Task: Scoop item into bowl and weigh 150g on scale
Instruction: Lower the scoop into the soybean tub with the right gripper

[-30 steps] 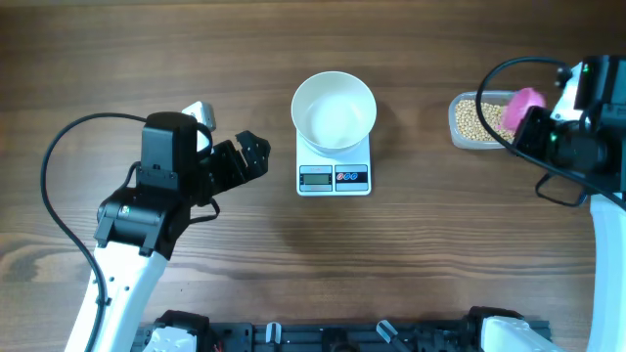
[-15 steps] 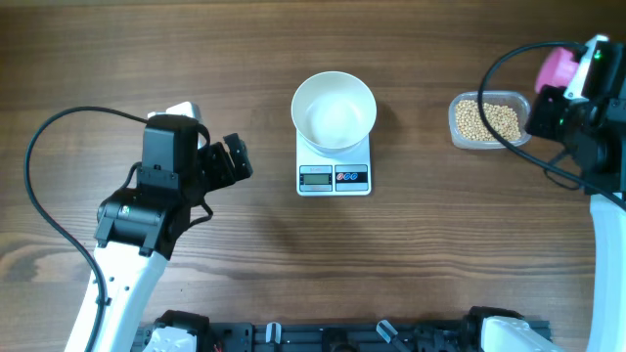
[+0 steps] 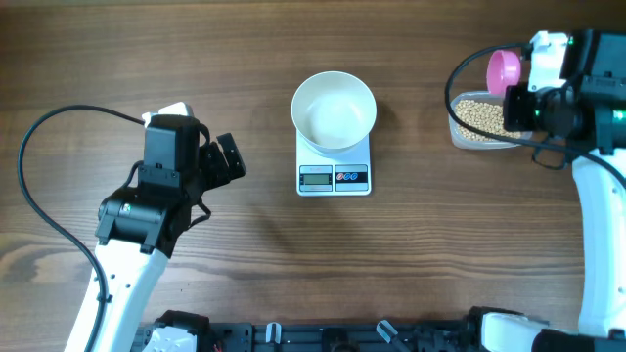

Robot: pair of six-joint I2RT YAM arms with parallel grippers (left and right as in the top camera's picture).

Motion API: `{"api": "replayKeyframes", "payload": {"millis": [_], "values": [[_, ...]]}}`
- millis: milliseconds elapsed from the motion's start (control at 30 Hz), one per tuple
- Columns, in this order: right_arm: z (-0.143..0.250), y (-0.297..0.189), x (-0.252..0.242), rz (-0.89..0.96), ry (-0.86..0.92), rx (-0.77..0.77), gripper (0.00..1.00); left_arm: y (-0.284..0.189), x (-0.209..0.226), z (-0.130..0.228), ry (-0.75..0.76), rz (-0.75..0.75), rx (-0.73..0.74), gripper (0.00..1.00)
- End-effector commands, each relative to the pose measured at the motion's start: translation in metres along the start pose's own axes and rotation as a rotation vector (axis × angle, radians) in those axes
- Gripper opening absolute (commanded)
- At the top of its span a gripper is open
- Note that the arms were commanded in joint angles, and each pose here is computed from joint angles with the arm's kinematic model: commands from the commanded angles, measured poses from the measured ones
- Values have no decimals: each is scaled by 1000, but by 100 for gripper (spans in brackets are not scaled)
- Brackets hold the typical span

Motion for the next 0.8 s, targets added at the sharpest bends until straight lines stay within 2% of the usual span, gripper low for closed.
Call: {"api": "replayKeyframes", "payload": {"millis": [0,300,567,767], "values": [[5,17,-8,58,-22,63,4,-2,1,-6,8,-12,-22,100],[12,33,-17,135,-18,142,4,-2,0,-6,8,-12,-22,100],[17,32,-18,154,88,165,4,-2,0,-6,8,-12,-22,100],[19,35,-17,142,12,186,4,-2,0,-6,8,-12,-22,100]]}}
Point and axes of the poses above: each gripper's point midway between its finger pads, its own y axis out along the fingers, its own x axis along the line the jaws close on, z = x × y, the point moved 6 cm from there along -y, back along the fingers, and after that the axes turned 10 degrees about -y, right-handed, at the moved point
